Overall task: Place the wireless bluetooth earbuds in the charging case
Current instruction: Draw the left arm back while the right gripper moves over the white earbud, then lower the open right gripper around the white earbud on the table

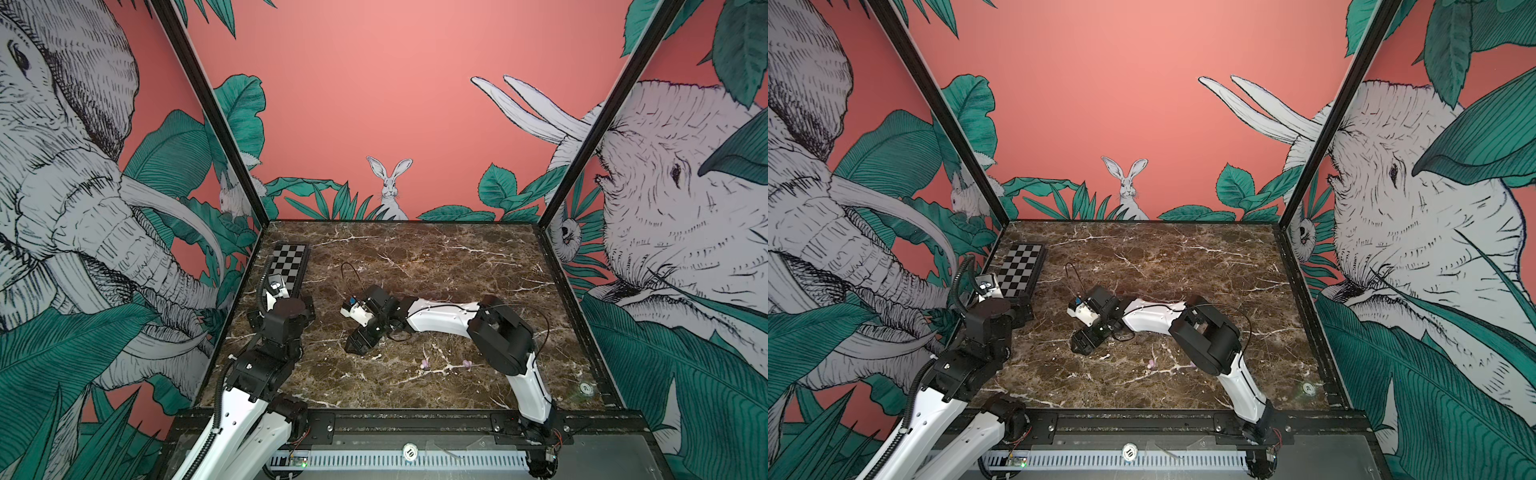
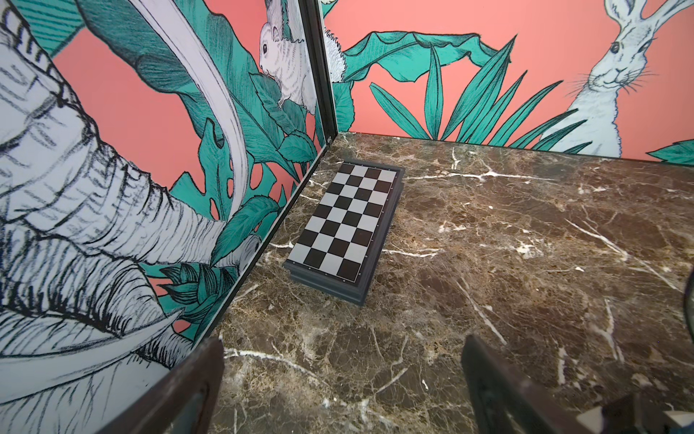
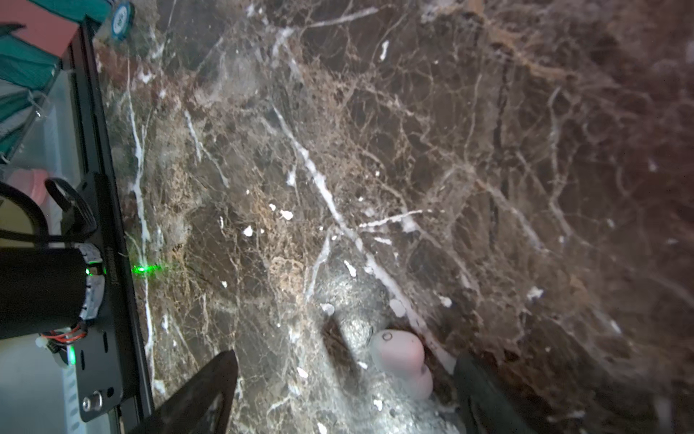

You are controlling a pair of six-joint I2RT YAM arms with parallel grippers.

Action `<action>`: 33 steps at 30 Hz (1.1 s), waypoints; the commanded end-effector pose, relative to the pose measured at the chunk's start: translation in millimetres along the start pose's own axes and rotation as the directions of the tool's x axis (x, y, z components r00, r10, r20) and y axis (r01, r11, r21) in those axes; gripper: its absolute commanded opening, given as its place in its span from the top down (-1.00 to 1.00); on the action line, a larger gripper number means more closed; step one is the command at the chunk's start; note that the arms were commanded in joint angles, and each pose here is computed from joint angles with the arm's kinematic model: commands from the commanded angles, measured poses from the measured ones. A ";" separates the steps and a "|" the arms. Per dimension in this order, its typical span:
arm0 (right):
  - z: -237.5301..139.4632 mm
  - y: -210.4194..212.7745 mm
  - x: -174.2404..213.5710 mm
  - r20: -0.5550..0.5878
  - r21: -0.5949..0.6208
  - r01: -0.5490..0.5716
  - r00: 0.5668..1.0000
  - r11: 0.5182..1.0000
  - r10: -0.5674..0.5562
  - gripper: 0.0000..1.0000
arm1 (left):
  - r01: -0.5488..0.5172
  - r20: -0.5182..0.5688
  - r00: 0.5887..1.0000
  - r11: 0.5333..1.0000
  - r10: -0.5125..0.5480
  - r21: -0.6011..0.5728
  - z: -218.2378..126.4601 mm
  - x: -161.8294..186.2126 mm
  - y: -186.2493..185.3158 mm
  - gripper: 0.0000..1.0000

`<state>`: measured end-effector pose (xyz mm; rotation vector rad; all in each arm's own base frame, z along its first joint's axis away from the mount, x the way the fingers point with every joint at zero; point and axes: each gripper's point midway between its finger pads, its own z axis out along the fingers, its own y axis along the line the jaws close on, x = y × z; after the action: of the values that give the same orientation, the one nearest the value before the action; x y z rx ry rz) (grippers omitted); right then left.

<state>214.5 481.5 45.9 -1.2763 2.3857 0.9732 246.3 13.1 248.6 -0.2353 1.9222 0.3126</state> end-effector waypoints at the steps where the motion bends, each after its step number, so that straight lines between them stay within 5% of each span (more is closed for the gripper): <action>1: 6.3 -1.3 -0.2 0.001 0.015 -0.010 1.000 1.000 0.010 -0.79 | -0.001 0.012 1.000 1.000 0.001 -0.010 0.5 -0.3 0.7 -0.98; 33: -12.2 53.2 13.1 0.028 -0.079 -0.118 0.992 0.990 0.121 -0.75 | -0.009 0.019 1.000 1.000 0.009 0.013 0.9 -2.6 -5.0 -0.98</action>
<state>170.6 481.8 49.2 -1.1649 2.4694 1.0538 248.8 10.1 251.4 -0.2232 1.9103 0.3045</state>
